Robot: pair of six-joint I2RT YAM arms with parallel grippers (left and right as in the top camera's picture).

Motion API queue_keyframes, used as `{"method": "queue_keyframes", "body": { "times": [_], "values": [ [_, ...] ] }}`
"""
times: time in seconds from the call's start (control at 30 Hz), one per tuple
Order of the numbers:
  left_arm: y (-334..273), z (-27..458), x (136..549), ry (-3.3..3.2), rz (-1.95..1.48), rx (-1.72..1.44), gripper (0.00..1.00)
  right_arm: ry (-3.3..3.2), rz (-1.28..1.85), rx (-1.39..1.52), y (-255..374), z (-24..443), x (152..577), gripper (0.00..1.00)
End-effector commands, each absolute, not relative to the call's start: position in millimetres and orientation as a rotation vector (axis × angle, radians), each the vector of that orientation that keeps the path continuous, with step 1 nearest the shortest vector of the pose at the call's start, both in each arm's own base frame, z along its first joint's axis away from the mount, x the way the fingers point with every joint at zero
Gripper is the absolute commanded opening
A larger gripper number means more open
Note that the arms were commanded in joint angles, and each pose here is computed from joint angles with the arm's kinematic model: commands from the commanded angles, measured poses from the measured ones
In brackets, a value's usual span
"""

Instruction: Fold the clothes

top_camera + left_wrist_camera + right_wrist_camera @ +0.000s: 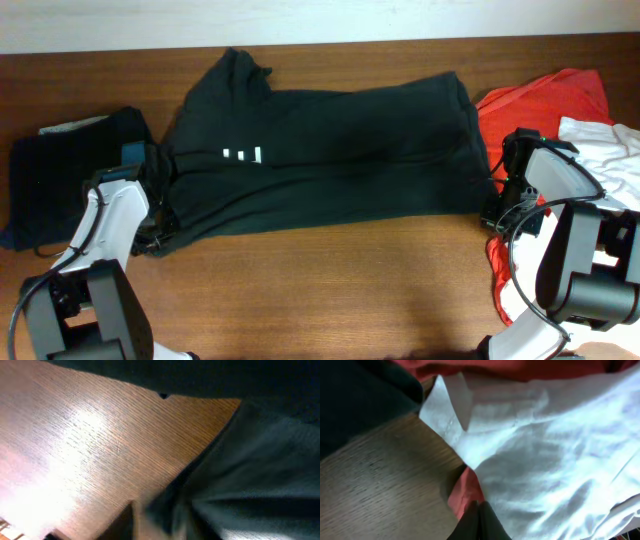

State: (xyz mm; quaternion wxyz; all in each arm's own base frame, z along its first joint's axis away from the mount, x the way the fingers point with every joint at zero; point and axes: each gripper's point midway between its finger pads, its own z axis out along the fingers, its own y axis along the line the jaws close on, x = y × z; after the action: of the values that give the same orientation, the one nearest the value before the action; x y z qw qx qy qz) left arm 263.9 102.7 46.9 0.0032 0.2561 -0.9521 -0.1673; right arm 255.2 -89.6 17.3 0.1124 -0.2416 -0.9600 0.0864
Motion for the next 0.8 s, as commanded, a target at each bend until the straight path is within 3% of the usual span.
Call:
{"method": "queue_keyframes", "body": {
  "times": [0.0,0.03,0.07,0.1,0.2,0.23,0.27,0.4,0.63,0.77],
  "values": [
    [103,67,279,-3.046,-0.497,0.855,0.51,-2.797,0.267,-0.722,-90,15,251,0.04],
    [101,72,284,-3.067,-0.467,0.865,0.52,-2.797,0.267,-0.722,-90,15,251,0.08],
    [97,82,294,-3.110,-0.413,0.884,0.52,-2.799,0.267,-0.723,-90,15,251,0.26],
    [93,88,302,-3.146,-0.365,0.889,0.52,-2.801,0.261,-0.724,-89,15,252,0.28],
    [63,97,339,-3.338,-0.111,0.697,0.44,-2.806,0.256,-0.727,-89,14,253,0.27],
    [44,101,363,-3.450,0.033,0.539,0.28,-2.809,0.257,-0.728,-89,14,254,0.27],
    [44,102,374,-3.489,0.038,0.534,0.19,-2.811,0.257,-0.729,-89,14,254,0.27],
    [55,95,401,-3.560,0.028,0.581,0.16,-2.811,0.257,-0.729,-90,14,254,0.27],
    [128,22,384,-3.342,-0.066,0.857,0.16,-2.811,0.257,-0.728,-90,14,254,0.27],
    [190,40,379,-3.329,-0.118,1.115,0.15,-2.811,0.257,-0.728,-90,14,254,0.27]
  ]
}}
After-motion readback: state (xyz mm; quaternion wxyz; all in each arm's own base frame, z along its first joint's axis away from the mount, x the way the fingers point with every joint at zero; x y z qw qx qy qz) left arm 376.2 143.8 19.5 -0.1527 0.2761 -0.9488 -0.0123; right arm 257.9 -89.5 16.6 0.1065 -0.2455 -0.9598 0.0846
